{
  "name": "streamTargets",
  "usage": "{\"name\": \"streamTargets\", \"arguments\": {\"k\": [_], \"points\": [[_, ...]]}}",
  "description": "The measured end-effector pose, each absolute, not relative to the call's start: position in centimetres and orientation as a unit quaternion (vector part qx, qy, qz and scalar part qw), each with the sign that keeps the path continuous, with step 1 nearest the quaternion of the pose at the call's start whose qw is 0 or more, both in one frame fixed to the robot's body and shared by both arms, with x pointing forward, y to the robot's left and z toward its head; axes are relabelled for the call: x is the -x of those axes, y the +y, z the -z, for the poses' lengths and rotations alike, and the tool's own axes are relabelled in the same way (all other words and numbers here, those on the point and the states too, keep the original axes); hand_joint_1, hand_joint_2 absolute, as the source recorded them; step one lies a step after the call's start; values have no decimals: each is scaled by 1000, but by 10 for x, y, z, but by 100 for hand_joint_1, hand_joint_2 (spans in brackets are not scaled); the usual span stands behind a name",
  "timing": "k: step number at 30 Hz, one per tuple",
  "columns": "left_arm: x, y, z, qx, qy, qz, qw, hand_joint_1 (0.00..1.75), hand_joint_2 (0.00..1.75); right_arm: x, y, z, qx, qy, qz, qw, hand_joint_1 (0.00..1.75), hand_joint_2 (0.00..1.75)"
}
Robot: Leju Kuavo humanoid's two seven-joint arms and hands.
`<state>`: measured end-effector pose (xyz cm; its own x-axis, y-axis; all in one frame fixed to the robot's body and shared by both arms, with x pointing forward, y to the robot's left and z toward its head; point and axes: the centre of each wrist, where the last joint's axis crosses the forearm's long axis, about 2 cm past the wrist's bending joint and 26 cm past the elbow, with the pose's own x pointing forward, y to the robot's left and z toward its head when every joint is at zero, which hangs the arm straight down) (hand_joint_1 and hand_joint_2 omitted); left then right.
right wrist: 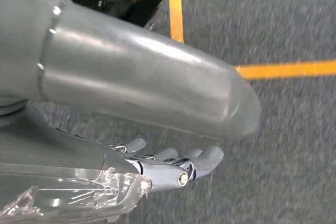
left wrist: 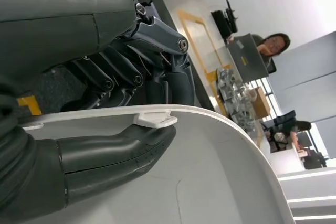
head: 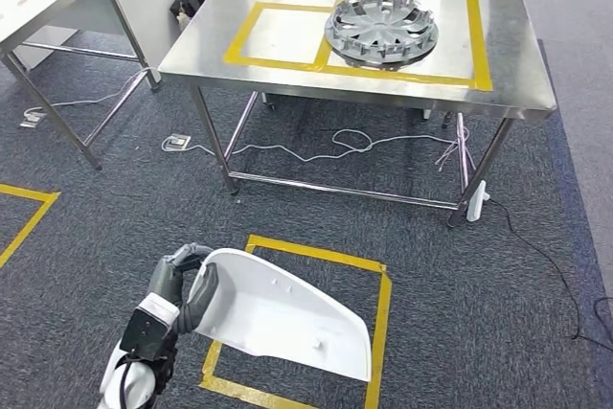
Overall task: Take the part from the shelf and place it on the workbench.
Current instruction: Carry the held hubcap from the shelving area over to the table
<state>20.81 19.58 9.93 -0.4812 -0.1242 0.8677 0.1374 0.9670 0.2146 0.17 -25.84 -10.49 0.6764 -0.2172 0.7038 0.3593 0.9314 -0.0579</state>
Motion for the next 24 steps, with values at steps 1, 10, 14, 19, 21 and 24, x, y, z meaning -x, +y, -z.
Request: {"name": "streamTargets", "arguments": {"k": [1,10,14,19,21,24], "points": [[-208,195,-98,4,-849,128,512,175,175,0,-259,105,97,-368,157,911,0,0],[-210,194,-95,0,-849,124,514,175,175,2,-252,101,90,-366,153,914,0,0],[-212,194,-96,0,-851,122,511,175,175,3,-251,101,92,-366,152,914,0,0],[-212,194,-96,-2,-850,120,512,175,175,8,-246,100,91,-361,157,915,0,0],[-212,194,-95,-2,-850,120,512,175,175,11,-241,99,86,-358,159,916,0,0],[-213,194,-96,-2,-850,120,512,175,175,13,-237,99,83,-355,160,917,0,0]]}}
